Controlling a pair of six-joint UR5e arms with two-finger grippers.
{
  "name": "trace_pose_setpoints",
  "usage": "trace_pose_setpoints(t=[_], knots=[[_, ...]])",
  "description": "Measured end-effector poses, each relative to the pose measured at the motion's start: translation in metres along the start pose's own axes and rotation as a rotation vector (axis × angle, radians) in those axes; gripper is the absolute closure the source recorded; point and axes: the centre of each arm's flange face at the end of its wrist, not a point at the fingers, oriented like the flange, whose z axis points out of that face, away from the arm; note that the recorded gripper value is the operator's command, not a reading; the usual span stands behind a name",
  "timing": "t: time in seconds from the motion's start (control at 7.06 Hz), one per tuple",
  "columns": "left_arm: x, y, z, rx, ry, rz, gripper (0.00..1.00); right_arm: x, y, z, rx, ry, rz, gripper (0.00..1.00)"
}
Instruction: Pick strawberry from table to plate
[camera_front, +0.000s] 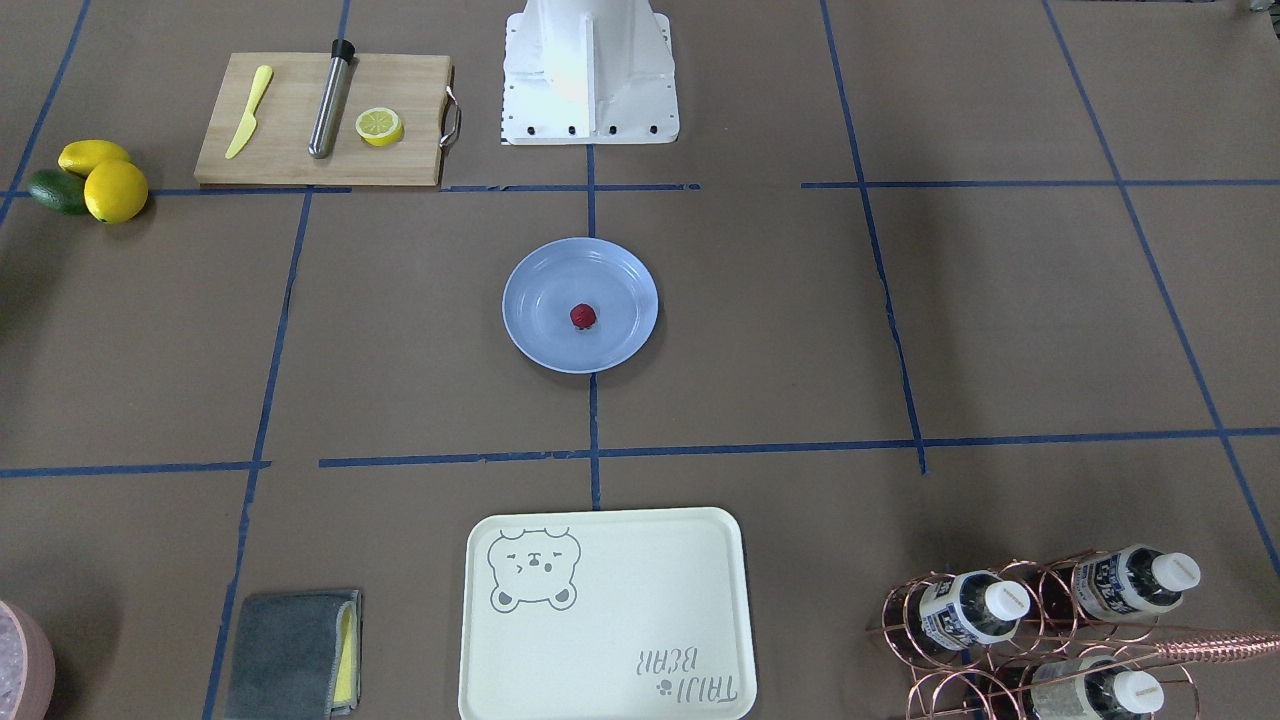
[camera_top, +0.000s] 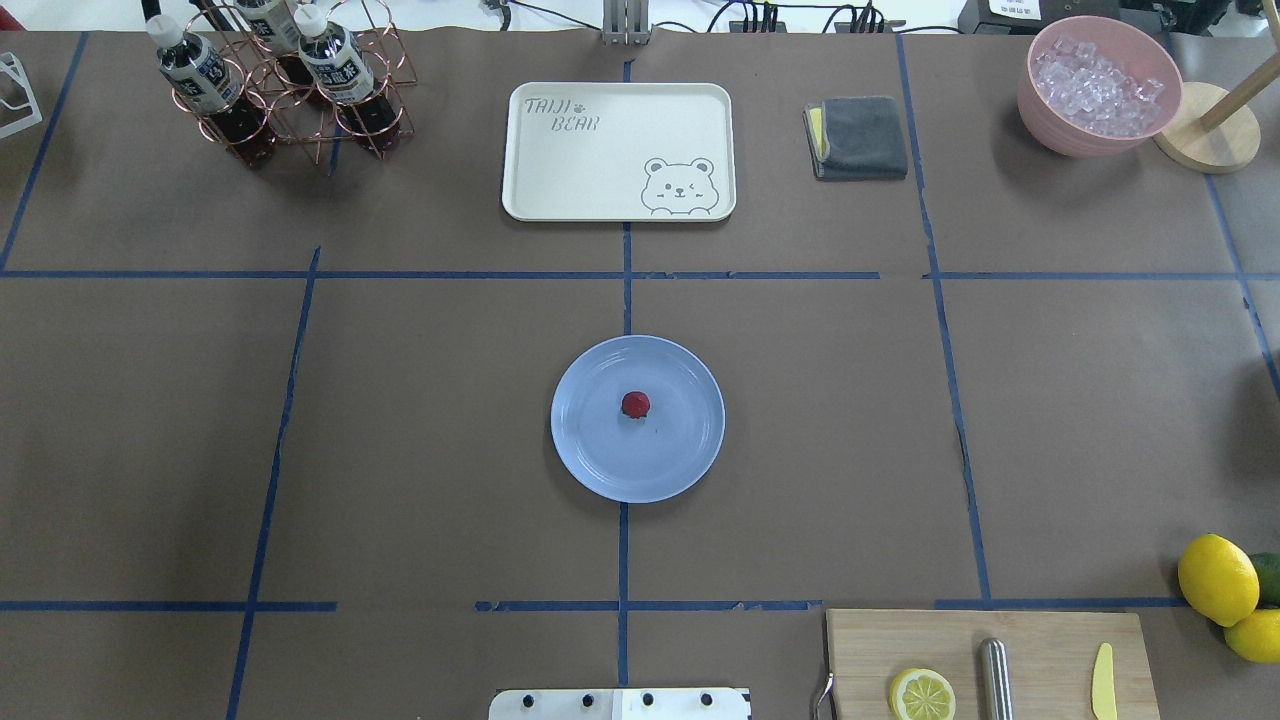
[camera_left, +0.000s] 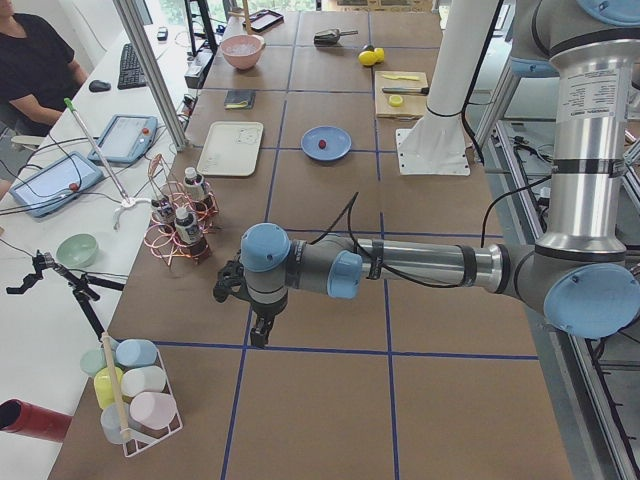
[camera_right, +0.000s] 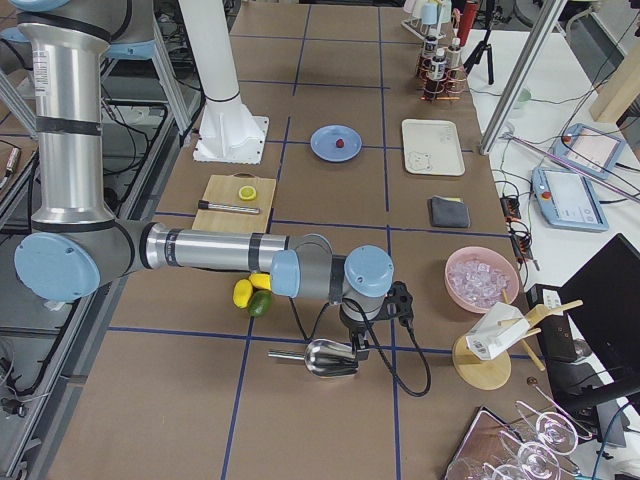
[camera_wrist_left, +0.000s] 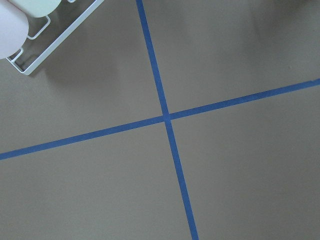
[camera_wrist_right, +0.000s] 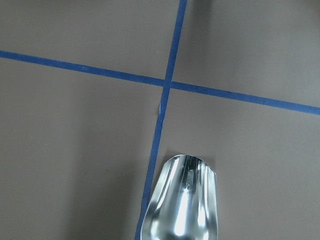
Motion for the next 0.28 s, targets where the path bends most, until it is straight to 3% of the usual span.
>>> trace_pose_setpoints(t=[0.28], knots=[[-0.0001, 0.0001, -0.0001, 0.001, 0.000, 0.000, 0.00, -0.0005, -0.0004, -0.0004, 0.001, 0.000, 0.000, 0.00]])
